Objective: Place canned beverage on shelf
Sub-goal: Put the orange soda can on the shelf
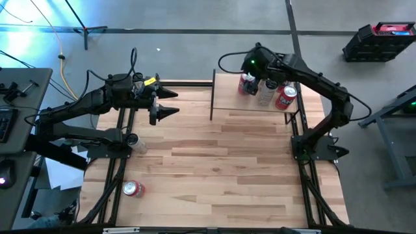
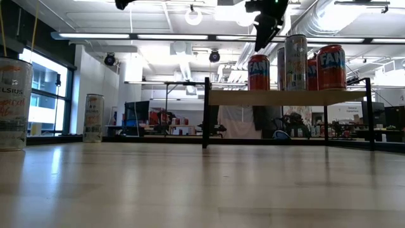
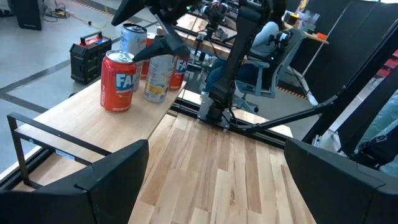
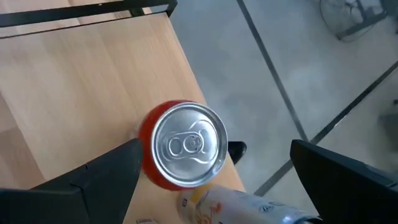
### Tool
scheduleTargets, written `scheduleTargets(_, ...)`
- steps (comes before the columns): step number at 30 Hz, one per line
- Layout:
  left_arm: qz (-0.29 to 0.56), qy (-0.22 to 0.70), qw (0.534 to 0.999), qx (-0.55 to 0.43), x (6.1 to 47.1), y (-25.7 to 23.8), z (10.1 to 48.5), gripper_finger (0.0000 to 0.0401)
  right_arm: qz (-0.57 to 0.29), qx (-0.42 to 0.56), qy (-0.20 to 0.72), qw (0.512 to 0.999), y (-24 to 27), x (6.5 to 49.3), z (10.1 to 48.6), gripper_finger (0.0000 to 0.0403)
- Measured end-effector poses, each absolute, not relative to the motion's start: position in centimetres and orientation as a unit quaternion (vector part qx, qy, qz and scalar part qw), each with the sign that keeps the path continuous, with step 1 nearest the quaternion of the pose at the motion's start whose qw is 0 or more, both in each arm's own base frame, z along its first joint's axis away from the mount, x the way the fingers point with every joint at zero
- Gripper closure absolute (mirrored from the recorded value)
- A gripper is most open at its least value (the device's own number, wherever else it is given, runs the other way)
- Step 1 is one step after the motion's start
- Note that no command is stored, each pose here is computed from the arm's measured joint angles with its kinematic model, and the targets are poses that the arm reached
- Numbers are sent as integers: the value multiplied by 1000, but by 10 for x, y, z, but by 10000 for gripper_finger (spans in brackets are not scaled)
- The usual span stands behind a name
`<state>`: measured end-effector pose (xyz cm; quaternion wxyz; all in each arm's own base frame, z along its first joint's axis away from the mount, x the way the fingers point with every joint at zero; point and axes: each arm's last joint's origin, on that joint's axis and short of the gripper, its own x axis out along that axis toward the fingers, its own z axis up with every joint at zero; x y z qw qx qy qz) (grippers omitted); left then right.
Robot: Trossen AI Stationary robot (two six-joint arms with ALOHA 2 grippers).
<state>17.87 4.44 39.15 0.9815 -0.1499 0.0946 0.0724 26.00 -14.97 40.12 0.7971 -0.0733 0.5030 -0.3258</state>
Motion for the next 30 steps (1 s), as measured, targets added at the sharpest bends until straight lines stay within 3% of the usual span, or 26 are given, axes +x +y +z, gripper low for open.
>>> scheduleTargets(7, 72, 95, 981, -150, 179, 44, 391, 36, -310, -43, 475, 823, -155, 262, 403, 9)
scheduleTargets(30, 73, 93, 981, -155, 179, 44, 392, 36, -333, -40, 500, 798, -171, 267, 389, 9)
